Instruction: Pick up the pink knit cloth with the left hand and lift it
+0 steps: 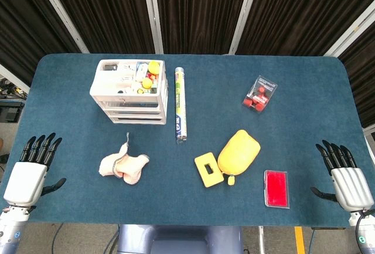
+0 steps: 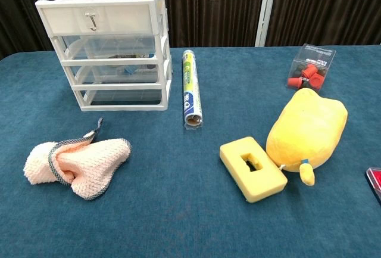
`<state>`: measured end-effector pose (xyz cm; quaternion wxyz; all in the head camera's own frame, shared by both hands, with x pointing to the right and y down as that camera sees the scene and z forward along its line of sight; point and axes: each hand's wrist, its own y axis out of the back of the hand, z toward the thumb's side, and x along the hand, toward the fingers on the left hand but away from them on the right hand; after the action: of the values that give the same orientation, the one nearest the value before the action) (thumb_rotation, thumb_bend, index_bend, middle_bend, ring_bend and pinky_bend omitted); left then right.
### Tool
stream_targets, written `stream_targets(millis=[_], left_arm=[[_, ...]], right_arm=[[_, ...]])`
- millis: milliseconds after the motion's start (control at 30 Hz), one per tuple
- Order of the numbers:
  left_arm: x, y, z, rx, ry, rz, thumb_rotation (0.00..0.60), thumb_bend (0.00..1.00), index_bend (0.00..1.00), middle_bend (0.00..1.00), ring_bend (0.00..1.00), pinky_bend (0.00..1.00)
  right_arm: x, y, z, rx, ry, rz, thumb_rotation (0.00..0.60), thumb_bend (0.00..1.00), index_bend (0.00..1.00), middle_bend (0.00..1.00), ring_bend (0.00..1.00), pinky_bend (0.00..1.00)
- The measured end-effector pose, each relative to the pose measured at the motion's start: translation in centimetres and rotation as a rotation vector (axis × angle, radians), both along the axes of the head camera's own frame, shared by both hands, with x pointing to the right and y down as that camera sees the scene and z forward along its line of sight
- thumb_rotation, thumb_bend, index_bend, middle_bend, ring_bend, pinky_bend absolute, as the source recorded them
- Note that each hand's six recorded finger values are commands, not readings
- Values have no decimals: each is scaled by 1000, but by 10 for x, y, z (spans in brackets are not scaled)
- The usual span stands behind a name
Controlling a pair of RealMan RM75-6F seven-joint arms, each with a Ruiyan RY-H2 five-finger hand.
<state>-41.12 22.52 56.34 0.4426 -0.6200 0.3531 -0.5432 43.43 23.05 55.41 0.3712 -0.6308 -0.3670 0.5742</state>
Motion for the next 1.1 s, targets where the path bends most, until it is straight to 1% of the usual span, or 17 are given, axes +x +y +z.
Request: stream_targets(millis=[133,333,433,533,633,833,933,1100], left_arm=[[1,1,1,-8,-9,7,577,45,0,0,0,0],[4,5,6,-41,-15,17,576,43,16,0,0,0],[7,8,12,-84,-17,20,576,52,72,0,0,7],[14,12,20,-142,-22,25,578,61,116,0,0,27],[23,14,29,-180,-42,54,580,65,121,0,0,39],[55,17,59,-248,-64,124,577,91,138,0,0,51],[74,17,73,-264,-66,145,578,129,149,0,0,60],[102,15,95,-284,-54,154,578,138,180,9,0,74]], right_arm=[[0,0,0,-2,-3,3,600,2,0,0,0,0],[-1,0,1,-7,-4,2,600,1,0,0,0,0],[-1,0,1,-9,-4,2,600,1,0,0,0,0],[-1,0,2,-14,-4,4,600,1,0,0,0,0],[-1,1,3,-20,-3,5,600,1,0,0,0,0],[1,1,1,-20,-5,14,600,1,0,0,0,0],[1,1,1,-21,-8,14,600,2,0,0,0,0],[1,1,1,-23,-10,17,600,1,0,0,0,0]])
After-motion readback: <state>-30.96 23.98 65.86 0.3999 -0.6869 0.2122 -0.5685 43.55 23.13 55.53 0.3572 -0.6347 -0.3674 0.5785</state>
